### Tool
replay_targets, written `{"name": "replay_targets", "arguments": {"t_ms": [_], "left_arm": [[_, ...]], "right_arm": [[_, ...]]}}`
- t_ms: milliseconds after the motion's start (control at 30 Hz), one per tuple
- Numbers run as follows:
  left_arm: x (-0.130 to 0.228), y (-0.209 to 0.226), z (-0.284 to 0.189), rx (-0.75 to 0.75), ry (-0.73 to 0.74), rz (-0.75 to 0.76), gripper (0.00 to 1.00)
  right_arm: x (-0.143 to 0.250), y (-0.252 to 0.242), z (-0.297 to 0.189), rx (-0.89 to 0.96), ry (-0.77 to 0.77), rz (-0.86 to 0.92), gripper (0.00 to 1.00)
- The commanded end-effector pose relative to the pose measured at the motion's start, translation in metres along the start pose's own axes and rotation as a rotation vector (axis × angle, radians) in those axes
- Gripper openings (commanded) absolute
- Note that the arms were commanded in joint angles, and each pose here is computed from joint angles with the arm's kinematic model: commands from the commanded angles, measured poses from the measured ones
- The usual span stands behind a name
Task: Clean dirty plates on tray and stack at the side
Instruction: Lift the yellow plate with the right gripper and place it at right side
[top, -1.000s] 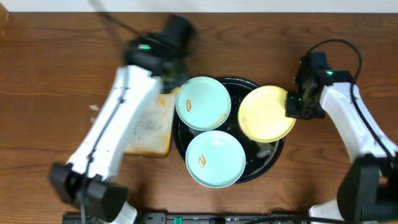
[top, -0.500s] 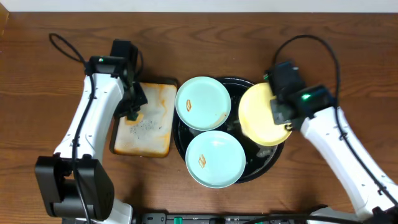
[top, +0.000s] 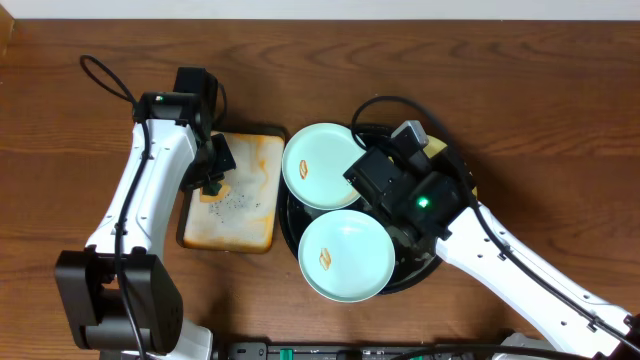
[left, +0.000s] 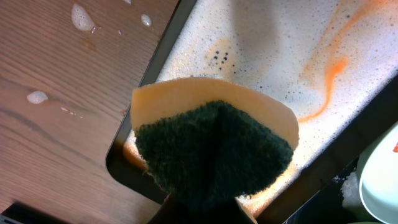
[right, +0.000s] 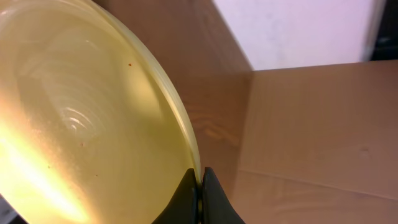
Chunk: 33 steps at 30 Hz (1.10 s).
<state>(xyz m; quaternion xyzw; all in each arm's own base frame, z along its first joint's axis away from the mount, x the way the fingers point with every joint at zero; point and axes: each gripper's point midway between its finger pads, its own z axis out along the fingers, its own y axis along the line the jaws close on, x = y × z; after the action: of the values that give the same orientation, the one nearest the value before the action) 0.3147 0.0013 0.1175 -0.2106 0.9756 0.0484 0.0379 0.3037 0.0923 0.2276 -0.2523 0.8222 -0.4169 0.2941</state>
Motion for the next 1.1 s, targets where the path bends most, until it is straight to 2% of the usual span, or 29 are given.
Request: {"name": "replay_targets", "arguments": {"t_ms": [0, 767, 1067], "left_arm": [[0.0, 0.001, 0.0, -0.002, -0.001, 0.016, 0.08], [0.0, 0.001, 0.0, -0.001, 0.0, 0.016, 0.08], [0.0, 0.001, 0.0, -0.001, 0.0, 0.016, 0.07]], "right_arm": [[-0.005, -0.024, -0.008, 0.113, -0.03, -0.002, 0.01], [-0.005, -0.024, -0.008, 0.111, -0.029, -0.02, 0.01], [-0.004, -0.013, -0.005, 0.045, -0.023, 0.039, 0.01]]}}
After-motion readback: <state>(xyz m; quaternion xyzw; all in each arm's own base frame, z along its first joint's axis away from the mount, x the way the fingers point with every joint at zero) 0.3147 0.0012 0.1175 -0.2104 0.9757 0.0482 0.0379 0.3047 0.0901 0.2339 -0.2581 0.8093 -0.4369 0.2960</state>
